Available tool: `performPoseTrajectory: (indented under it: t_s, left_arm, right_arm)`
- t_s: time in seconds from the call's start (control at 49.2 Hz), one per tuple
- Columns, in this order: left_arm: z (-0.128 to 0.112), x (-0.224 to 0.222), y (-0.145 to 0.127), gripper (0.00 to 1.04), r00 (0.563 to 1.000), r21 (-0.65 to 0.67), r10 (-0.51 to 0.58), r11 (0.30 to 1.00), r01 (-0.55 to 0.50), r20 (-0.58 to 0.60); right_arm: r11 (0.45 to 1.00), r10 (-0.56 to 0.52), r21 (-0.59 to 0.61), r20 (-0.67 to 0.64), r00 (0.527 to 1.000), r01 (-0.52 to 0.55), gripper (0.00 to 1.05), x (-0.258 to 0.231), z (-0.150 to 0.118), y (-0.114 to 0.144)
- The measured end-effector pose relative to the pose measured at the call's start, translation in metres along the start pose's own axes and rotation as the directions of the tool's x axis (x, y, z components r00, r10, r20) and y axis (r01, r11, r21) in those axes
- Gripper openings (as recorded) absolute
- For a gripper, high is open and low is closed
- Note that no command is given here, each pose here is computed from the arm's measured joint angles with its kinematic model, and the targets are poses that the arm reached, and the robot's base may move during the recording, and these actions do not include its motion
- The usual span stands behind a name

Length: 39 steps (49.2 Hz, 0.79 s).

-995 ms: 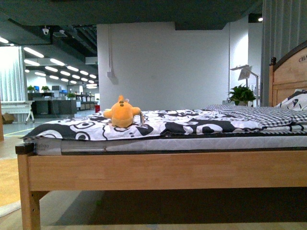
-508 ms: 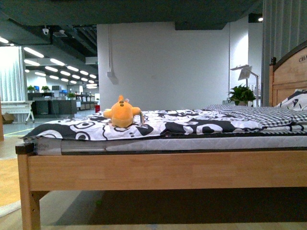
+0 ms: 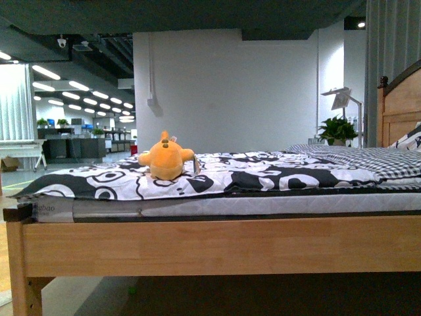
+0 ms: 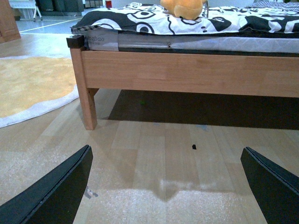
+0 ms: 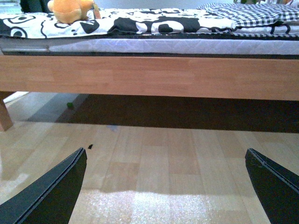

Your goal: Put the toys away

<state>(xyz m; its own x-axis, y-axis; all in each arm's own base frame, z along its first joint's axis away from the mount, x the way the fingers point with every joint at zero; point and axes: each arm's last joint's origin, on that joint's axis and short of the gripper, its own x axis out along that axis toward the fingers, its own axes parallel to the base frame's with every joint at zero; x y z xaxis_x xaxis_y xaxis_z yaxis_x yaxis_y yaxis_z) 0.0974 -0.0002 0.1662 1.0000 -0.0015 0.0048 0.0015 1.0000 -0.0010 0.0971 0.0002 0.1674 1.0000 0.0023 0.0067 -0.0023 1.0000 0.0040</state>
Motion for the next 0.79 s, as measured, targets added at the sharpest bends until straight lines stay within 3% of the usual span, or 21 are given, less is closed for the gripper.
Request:
performPoseTrajectory:
  t_s: [0.792]
  left_arm:
    - [0.0, 0.0, 0.0, 0.99, 1.0, 0.0, 0.0, 1.0, 0.0, 0.0]
  right_arm:
    - [1.0, -0.003, 0.0, 0.0, 1.0, 0.003, 1.04, 0.0, 0.0, -0.0001]
